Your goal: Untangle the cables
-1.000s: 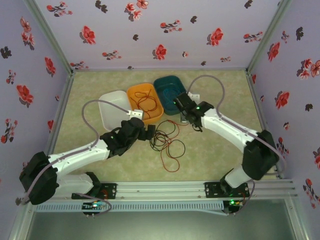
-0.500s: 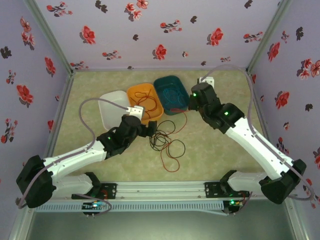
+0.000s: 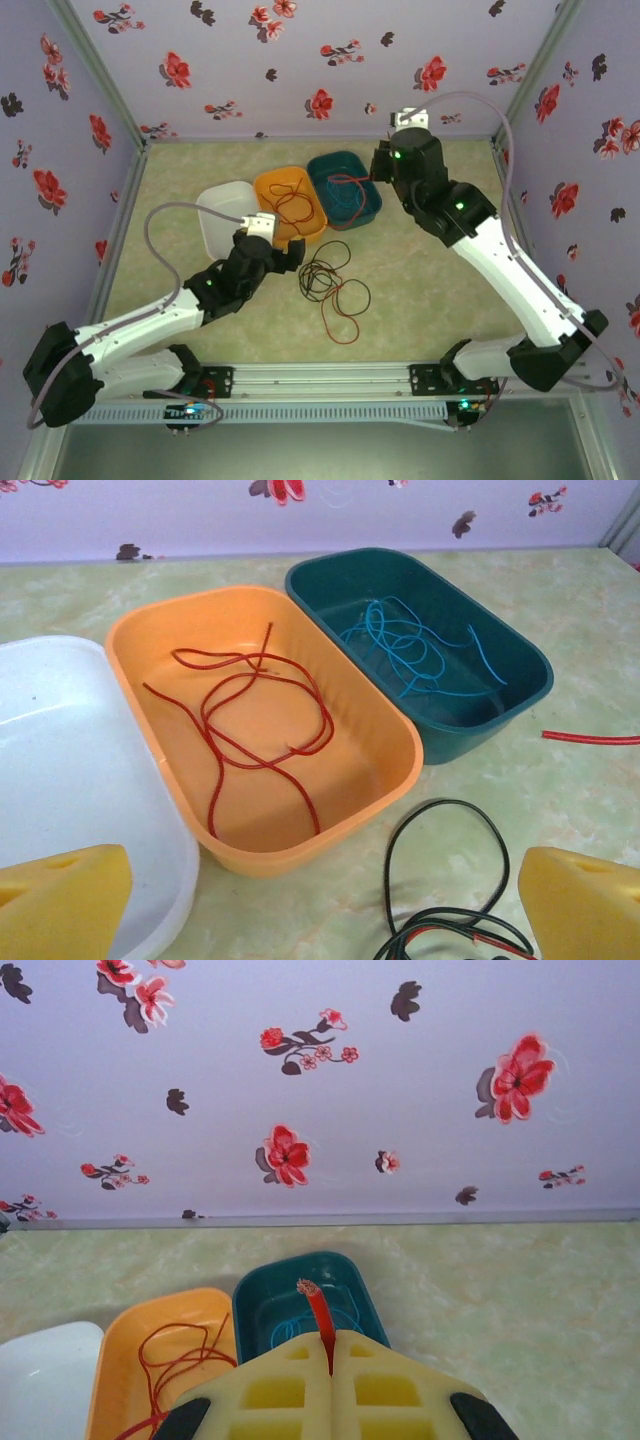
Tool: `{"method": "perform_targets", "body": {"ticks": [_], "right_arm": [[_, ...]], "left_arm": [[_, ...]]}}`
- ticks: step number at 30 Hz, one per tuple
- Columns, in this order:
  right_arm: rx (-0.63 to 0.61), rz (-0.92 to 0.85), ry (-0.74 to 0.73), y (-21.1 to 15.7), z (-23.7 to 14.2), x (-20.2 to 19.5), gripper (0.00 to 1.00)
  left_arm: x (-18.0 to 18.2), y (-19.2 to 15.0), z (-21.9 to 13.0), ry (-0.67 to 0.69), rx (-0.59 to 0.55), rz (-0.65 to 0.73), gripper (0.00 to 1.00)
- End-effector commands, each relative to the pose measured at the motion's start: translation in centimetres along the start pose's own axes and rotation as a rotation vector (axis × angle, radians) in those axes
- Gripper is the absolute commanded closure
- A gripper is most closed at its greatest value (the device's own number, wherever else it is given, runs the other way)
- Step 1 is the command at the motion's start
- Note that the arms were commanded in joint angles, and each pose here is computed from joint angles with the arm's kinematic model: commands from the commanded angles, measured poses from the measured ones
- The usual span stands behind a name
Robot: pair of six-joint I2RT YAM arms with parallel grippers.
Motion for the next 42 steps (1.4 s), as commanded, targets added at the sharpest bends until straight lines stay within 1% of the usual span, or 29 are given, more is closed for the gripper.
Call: {"method": "perform_targets", "body": {"ticks": [1, 10, 19, 26, 37, 42], "right_arm": [[-0.031, -0.024, 0.021, 0.9, 1.3, 1.4, 1.0], [-0.037, -0.038, 0.036, 1.2, 5.9, 4.5, 1.0], [0.001, -0.063, 0.028, 0.1, 10.8, 6.9, 1.0], [0.049, -0.088, 0.026, -1.8, 13.9, 8.3, 1.0], [0.103, -0.155, 0.013, -4.8, 17.3, 10.2, 1.0], [0.153, -0.186, 0.012, -6.5, 18.5, 11.0, 1.0]], "left_arm": [[1.6, 0.6, -0.7, 0.067, -0.053, -0.036, 0.0], [3.6, 0.5, -1.8, 0.122, -0.079, -0.087, 0.0], [5.8, 0.2, -3.1, 0.192, -0.079, -0.144, 0.0], [7.1, -0.2, -4.0, 0.229, -0.076, -0.163, 0.0], [8.4, -0.5, -4.7, 0.267, -0.079, -0.188, 0.0], [8.7, -0.7, -4.7, 0.278, -0.071, -0.191, 0.0]]}}
Point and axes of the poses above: each hand's point on the last joint's axis, 136 mm out from that joint toward the fingers, its own z axis out along the fingers, its own x axis along the line the jaws close on, y = z × x, the point moved 3 cm from there along -z, back along the fingers, and after that the axes turned 5 degrees about z, right-handed, at the moved point
